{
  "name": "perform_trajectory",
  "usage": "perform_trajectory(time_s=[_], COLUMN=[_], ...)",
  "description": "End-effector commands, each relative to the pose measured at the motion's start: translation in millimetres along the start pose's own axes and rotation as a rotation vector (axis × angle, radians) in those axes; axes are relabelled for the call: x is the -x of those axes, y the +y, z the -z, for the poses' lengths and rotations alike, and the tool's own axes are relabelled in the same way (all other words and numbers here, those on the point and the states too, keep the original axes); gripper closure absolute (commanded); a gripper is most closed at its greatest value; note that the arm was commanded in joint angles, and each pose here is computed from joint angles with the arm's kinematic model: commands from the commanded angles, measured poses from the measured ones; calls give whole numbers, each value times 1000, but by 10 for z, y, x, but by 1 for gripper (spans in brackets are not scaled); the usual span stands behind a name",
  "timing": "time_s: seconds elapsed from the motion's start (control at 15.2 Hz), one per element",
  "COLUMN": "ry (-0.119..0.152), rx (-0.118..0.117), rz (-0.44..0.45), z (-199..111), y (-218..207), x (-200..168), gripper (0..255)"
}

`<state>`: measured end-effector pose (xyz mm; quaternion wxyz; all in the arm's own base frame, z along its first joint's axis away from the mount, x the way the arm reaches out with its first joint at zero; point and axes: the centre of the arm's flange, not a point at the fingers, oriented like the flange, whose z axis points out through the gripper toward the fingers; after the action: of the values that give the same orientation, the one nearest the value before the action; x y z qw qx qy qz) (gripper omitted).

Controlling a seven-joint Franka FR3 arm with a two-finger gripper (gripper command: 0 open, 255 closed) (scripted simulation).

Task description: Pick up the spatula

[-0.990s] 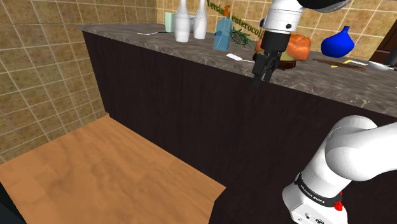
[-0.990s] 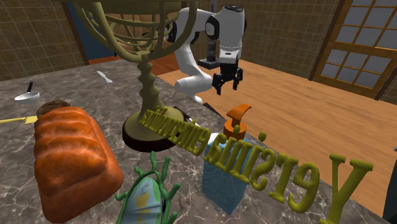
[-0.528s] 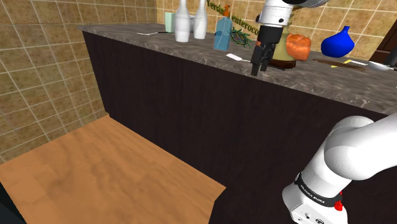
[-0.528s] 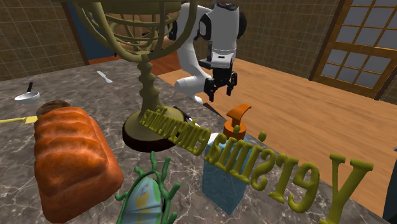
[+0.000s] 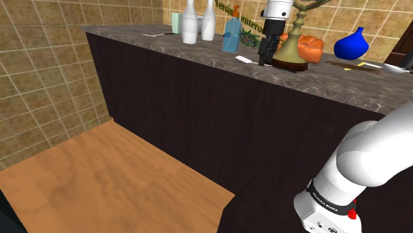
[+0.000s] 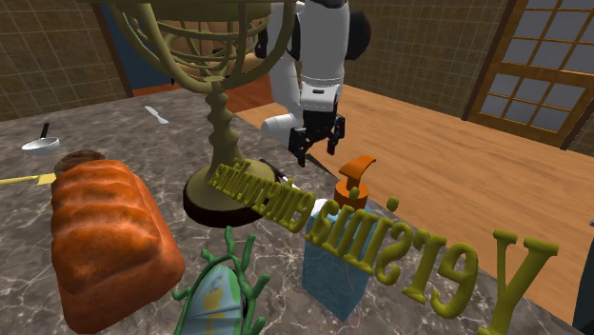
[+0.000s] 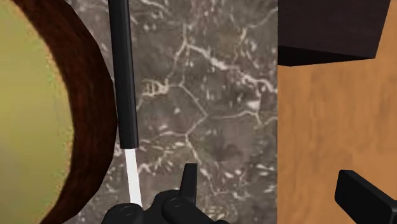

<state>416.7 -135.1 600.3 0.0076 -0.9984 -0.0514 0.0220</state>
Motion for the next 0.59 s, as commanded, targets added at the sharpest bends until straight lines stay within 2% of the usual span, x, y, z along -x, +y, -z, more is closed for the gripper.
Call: perform_trajectory(time_s=[0.0,0.4,0.53], ry=[-5,-17,-18], rx=[5,16,17], rz=[15,55,55], z=[54,195,145], y=[211,840,854], x=[-146,-599,-611], gripper=[0,0,0])
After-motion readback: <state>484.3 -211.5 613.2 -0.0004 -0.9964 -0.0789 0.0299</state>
